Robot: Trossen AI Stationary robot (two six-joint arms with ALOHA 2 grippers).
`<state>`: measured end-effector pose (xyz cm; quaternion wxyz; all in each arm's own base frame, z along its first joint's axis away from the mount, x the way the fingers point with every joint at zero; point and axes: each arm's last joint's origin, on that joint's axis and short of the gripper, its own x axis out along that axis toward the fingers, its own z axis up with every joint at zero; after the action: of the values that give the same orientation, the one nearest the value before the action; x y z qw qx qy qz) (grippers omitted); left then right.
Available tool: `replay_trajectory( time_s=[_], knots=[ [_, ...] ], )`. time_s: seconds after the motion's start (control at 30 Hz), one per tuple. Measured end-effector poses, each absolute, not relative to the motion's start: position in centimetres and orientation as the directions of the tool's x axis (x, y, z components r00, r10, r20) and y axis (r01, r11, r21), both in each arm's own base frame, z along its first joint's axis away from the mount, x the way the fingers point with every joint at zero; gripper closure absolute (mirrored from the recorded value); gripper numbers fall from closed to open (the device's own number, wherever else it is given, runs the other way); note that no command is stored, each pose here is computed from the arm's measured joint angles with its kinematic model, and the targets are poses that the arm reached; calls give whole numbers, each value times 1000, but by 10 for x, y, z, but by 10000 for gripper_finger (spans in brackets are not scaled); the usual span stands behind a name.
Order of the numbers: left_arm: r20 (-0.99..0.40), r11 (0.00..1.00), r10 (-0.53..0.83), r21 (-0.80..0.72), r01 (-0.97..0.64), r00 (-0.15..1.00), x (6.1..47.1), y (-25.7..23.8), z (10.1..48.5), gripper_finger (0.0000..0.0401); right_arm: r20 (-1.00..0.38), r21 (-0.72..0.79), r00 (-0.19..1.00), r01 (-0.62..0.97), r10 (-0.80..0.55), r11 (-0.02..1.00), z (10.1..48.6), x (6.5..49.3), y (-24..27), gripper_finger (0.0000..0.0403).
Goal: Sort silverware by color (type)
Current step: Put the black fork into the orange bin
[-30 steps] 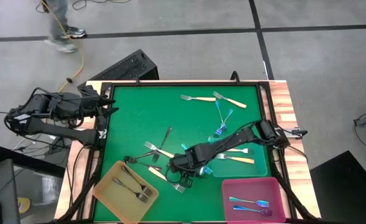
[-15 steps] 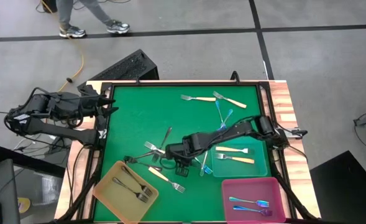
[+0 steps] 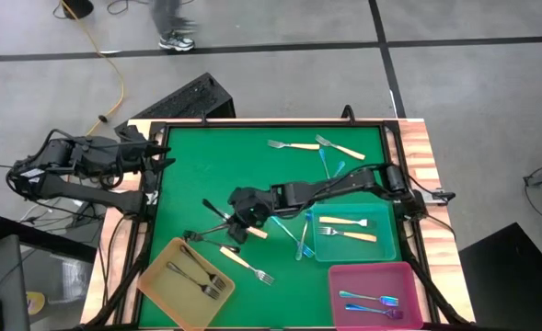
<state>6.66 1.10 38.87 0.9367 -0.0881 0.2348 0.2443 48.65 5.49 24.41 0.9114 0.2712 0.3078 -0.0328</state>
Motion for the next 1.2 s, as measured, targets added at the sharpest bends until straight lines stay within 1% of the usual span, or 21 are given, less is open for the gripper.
replay_trajectory(
  time_s=[0.1, 0.23, 0.3, 0.4, 0.47, 0.63, 0.77, 0.87, 0.97, 1.03, 1.07, 1.13, 1.2],
  knots=[
    [-482, 859, 416, -70, -508, 771, 67, 11, 389, 243, -481, 497, 871, 175, 102, 850, 254, 492, 59, 376],
    [-477, 853, 417, -87, -514, 773, 67, 11, 389, 243, -426, 506, 901, 166, 78, 846, 258, 495, 58, 376],
    [-475, 846, 417, -108, -522, 775, 67, 11, 389, 243, -360, 537, 930, 134, 82, 833, 264, 498, 61, 376],
    [-476, 832, 417, -143, -536, 774, 67, 11, 389, 243, -240, 567, 964, 44, 114, 823, 276, 499, 76, 376],
    [-477, 823, 417, -163, -544, 774, 67, 11, 389, 243, -198, 578, 973, 16, 121, 816, 280, 498, 89, 376],
    [-477, 798, 417, -215, -563, 773, 67, 11, 389, 243, -177, 581, 977, 8, 117, 814, 271, 496, 122, 376],
    [-478, 772, 417, -262, -579, 773, 67, 11, 389, 243, -165, 583, 976, -21, 144, 812, 258, 505, 146, 376],
    [-482, 755, 416, -289, -588, 771, 67, 11, 389, 243, -141, 585, 970, -80, 198, 807, 249, 523, 165, 376],
    [-487, 735, 416, -317, -599, 768, 67, 11, 388, 243, -98, 575, 967, -138, 236, 806, 250, 543, 178, 376],
    [-486, 725, 416, -333, -603, 769, 67, 11, 388, 243, -128, 572, 963, -124, 237, 811, 250, 554, 182, 376],
    [-486, 722, 416, -338, -604, 769, 67, 11, 388, 243, -170, 567, 957, -100, 234, 818, 248, 557, 183, 376],
    [-486, 717, 416, -344, -606, 768, 67, 11, 388, 243, -173, 593, 958, -85, 230, 801, 239, 556, 180, 376],
    [-486, 716, 416, -346, -606, 769, 67, 11, 388, 243, -232, 606, 950, -26, 208, 795, 233, 552, 177, 376]
  ],
)
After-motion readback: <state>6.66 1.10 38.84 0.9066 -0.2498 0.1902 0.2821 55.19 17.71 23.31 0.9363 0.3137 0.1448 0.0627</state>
